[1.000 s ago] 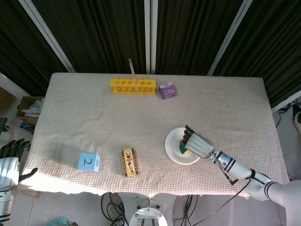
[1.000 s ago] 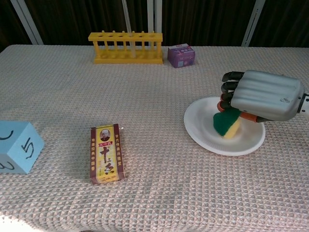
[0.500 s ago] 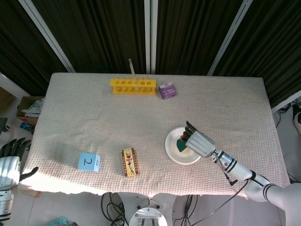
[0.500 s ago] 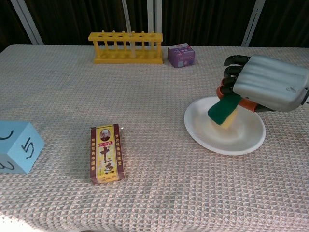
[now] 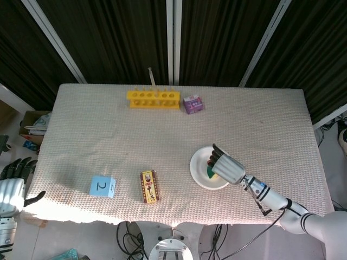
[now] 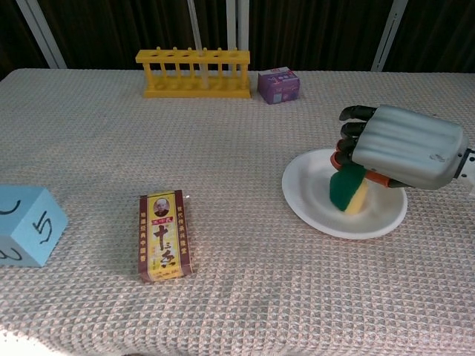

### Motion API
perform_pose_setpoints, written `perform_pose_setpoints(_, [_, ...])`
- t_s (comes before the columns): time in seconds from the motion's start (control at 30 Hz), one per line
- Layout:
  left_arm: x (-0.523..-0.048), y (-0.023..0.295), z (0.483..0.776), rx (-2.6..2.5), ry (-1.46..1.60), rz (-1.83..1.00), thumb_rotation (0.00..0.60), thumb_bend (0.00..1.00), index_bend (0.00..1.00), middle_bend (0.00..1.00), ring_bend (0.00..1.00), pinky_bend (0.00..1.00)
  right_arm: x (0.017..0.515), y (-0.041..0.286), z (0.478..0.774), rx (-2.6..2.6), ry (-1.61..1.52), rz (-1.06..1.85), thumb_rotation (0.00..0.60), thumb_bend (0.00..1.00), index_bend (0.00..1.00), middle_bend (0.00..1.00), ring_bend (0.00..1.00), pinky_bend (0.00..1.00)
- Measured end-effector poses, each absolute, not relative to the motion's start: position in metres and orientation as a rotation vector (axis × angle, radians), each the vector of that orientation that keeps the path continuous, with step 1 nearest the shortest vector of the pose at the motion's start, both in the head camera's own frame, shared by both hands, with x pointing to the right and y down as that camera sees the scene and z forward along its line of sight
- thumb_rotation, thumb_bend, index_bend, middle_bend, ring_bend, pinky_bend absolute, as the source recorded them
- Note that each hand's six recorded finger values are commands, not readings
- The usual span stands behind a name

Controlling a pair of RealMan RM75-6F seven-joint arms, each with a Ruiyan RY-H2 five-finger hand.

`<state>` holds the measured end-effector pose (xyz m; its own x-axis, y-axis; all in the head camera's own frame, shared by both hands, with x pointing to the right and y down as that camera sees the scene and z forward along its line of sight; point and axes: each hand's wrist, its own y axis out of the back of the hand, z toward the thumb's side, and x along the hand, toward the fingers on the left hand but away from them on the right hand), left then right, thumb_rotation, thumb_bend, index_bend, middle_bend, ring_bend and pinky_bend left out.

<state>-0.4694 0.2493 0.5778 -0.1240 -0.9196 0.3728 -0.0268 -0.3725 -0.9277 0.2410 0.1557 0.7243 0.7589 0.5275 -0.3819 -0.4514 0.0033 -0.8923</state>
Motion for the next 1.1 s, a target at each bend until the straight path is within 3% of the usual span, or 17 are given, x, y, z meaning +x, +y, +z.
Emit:
perform_pose_setpoints(0.43, [-0.475, 0.253, 0.576, -1.417, 1.115, -1.591, 0.6, 0.01, 0.18, 0.12, 0.09, 0.15, 0.197, 0.154, 0.721, -1.413, -0.199, 0.701, 0.6, 0.51, 0.82, 0.48, 0.36, 0.2])
perform_pose_setpoints(0.77, [-0.474, 0.252, 0.572, -1.408, 1.117, -1.58, 0.6, 0.01, 0.18, 0.12, 0.09, 0.15, 0.241, 0.108, 0.692, -1.399, -0.404, 0.833, 0.6, 0.51, 0.79, 0.47, 0.34, 0.21])
perform_pose_setpoints(0.93, [-0.47, 0.251, 0.572, -1.416, 1.111, -1.569, 0.6, 0.01, 0.18, 0.12, 0.09, 0.15, 0.264, 0.079, 0.699, -1.412, -0.5, 0.978, 0.6, 0.49, 0.67, 0.44, 0.34, 0.2])
perform_pose_setpoints(1.1, [-0.468, 0.252, 0.571, -1.413, 1.111, -1.574, 0.6, 0.01, 0.18, 0.12, 0.09, 0.15, 0.277, 0.057, 0.726, -1.471, -0.576, 1.141, 0.6, 0.46, 0.48, 0.38, 0.28, 0.16])
